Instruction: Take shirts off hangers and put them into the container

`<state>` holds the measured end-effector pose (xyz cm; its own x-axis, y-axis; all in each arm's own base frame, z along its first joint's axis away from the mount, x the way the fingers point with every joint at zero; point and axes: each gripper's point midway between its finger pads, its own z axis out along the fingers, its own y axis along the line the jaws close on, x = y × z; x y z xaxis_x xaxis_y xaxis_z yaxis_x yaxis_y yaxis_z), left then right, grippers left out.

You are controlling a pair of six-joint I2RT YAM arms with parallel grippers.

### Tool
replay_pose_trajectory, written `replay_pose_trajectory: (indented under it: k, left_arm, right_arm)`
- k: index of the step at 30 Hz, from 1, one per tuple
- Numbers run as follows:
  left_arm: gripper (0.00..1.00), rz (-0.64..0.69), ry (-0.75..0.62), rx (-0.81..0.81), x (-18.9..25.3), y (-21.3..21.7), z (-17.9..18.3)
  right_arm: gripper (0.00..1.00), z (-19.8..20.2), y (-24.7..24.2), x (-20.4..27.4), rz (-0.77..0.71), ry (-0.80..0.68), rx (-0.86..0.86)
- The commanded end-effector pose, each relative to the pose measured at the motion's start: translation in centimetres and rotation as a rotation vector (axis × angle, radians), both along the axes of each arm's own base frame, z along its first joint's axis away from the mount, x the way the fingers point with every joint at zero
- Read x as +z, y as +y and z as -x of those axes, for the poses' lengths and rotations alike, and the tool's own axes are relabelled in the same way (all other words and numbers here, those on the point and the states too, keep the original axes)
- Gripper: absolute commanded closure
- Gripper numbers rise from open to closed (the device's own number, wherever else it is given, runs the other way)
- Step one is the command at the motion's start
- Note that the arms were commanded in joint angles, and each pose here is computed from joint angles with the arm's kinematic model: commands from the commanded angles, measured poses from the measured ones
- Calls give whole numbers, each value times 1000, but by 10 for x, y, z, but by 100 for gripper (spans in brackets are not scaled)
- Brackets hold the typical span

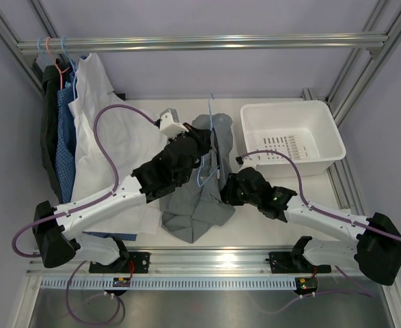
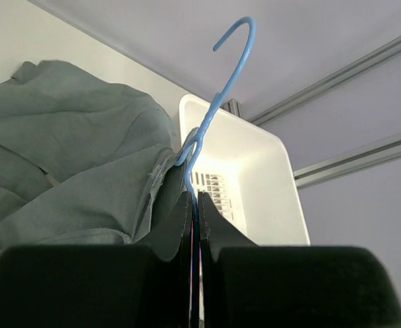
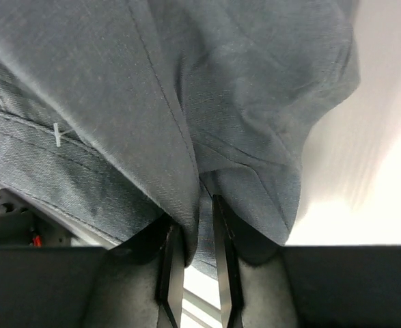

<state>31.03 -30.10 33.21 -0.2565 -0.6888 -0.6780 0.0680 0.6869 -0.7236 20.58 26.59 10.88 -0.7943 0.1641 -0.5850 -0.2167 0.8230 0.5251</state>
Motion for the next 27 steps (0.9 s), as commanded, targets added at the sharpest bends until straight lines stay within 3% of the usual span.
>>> replay_pose_trajectory:
  k: [1, 6, 13, 18, 23, 27]
  left_arm:
    - [100, 279, -184, 123, 103, 40, -2]
    - [100, 195, -154, 61, 85, 44, 9]
    - [100, -70, -127, -66, 65, 66, 40]
    - [100, -83, -114, -103, 45, 72, 51]
    - [100, -96, -116, -176, 37, 71, 63]
    - [100, -121, -123, -242, 39, 70, 75]
  right_arm:
    - [71, 22, -18, -20, 130, 49, 56]
    - [71, 15, -26, -4, 159, -5, 36]
    - [48, 21, -36, 48, 188, -55, 93]
    - [26, 25, -36, 140, 119, -244, 203]
    - [20, 7, -20, 202, 120, -387, 266]
    - [20, -17, 4, 212, 141, -432, 281]
